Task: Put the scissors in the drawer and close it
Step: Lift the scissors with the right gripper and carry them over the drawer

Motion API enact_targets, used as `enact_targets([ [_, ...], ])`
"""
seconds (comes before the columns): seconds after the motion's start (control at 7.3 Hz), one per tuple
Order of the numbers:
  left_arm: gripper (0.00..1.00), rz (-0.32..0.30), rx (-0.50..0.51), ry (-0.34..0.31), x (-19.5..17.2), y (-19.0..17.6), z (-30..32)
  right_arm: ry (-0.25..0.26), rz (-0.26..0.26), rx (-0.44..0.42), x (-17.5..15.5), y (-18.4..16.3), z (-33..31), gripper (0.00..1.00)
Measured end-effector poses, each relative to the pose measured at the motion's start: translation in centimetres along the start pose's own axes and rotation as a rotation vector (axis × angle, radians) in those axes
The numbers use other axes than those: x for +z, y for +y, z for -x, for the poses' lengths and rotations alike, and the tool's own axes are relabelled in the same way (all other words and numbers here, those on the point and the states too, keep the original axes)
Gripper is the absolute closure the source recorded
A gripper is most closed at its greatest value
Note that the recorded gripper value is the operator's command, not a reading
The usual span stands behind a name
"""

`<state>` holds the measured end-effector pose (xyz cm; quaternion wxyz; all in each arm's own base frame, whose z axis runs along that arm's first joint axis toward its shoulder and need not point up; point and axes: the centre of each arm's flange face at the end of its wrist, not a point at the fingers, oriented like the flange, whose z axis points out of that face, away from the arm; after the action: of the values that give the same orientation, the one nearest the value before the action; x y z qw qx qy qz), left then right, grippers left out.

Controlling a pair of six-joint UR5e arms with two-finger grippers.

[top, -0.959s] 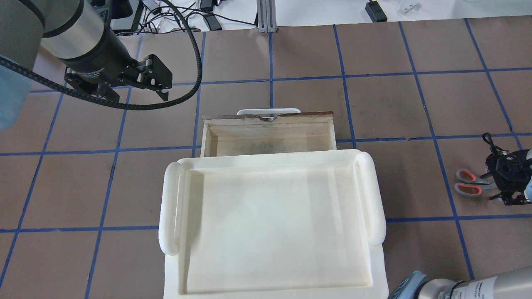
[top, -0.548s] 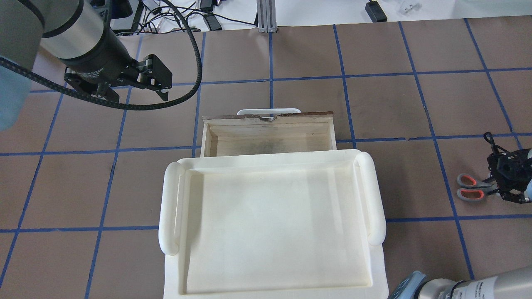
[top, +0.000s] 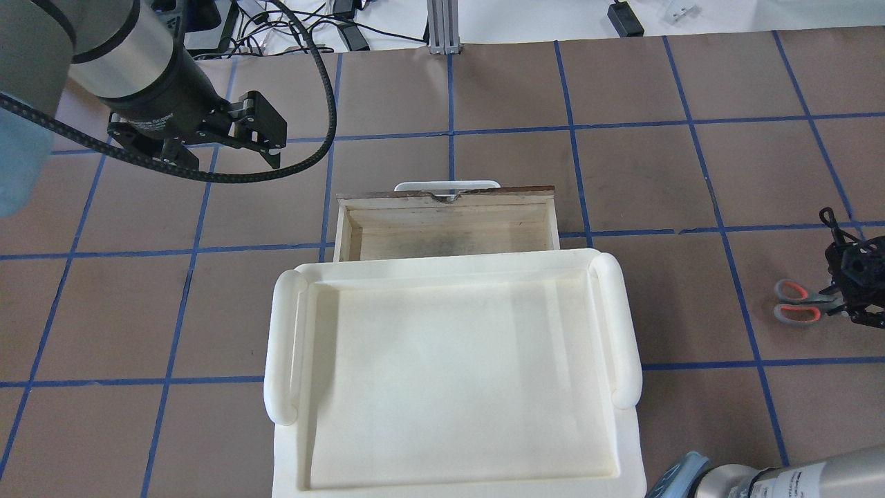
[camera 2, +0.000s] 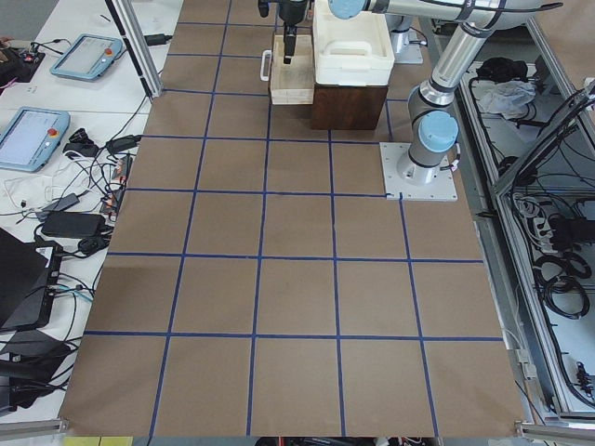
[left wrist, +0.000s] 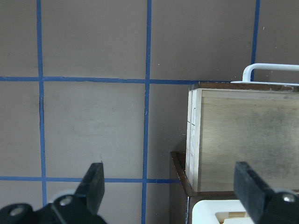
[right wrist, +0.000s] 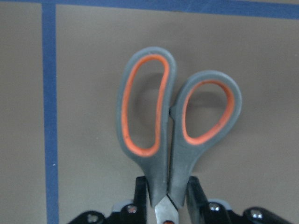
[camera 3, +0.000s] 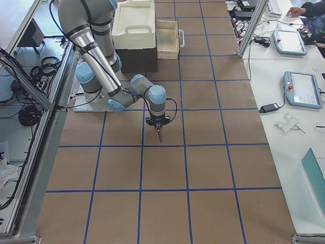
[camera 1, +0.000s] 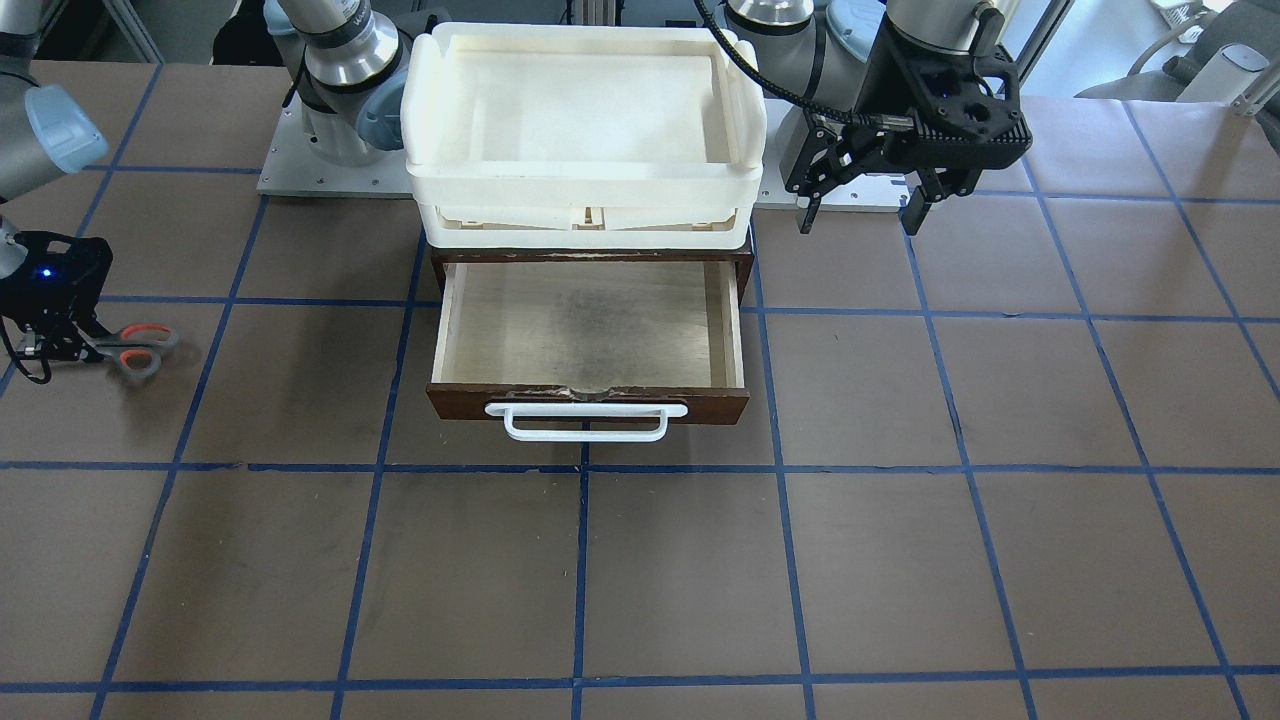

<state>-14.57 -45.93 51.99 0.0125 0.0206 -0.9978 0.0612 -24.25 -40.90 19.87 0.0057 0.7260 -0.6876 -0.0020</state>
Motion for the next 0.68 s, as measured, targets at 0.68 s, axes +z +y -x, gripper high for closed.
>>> enact_targets([
  [0.68, 0.00, 0.000, -0.003, 0.000, 0.1, -0.1, 0.1, 0.005, 0.007, 0.016, -14.3, 0.0, -6.6, 1.00],
])
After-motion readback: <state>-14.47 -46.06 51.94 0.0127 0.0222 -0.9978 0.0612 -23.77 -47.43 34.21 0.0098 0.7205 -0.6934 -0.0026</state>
